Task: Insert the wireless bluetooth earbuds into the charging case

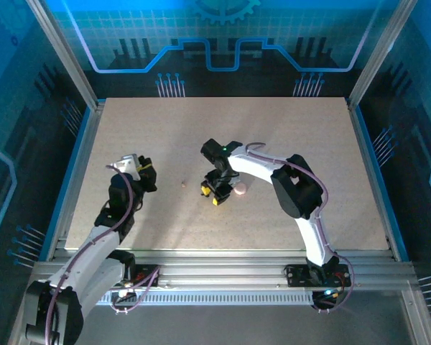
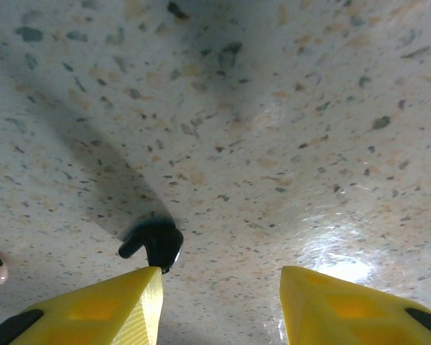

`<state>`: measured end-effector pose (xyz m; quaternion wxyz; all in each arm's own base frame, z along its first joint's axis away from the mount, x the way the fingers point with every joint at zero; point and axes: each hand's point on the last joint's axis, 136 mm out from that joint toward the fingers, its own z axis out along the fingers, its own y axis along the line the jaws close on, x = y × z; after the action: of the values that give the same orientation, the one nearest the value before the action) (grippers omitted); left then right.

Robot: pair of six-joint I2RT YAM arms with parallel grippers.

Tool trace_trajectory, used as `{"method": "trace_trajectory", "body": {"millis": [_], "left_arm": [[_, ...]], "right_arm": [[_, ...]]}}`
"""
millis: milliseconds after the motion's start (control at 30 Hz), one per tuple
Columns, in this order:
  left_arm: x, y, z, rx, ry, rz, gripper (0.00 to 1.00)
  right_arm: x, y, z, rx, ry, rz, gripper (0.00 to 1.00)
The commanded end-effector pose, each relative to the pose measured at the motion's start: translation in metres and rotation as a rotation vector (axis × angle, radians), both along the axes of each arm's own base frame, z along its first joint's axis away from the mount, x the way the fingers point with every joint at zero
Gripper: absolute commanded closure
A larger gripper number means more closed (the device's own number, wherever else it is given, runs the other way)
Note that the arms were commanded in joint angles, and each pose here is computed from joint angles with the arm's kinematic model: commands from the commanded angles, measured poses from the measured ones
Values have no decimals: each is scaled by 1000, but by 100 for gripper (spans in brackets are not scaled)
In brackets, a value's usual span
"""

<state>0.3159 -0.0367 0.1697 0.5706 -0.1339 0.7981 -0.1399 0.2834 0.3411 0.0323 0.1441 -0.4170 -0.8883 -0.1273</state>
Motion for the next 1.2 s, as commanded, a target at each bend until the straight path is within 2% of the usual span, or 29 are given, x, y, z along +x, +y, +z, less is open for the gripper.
{"method": "trace_trajectory", "body": {"millis": [0,500,833,1100,1167], "left_arm": [[-4,6,-2,-21,-1,22,85],[-8,16,-6,-24,3,47,85],[-11,23,-8,-25,5,68,85],[-12,26,-9,-25,9,71,85],[-12,27,-9,-24,8,74,85]], "right_arm": [[2,1,-3,-56,14,-57,53],[7,18,-16,-87,37,-143,60],[7,11,-23,-139,45,-179,67],[10,1,-25,-173,35,-165,67],[12,-1,-26,-179,31,-164,71]]}}
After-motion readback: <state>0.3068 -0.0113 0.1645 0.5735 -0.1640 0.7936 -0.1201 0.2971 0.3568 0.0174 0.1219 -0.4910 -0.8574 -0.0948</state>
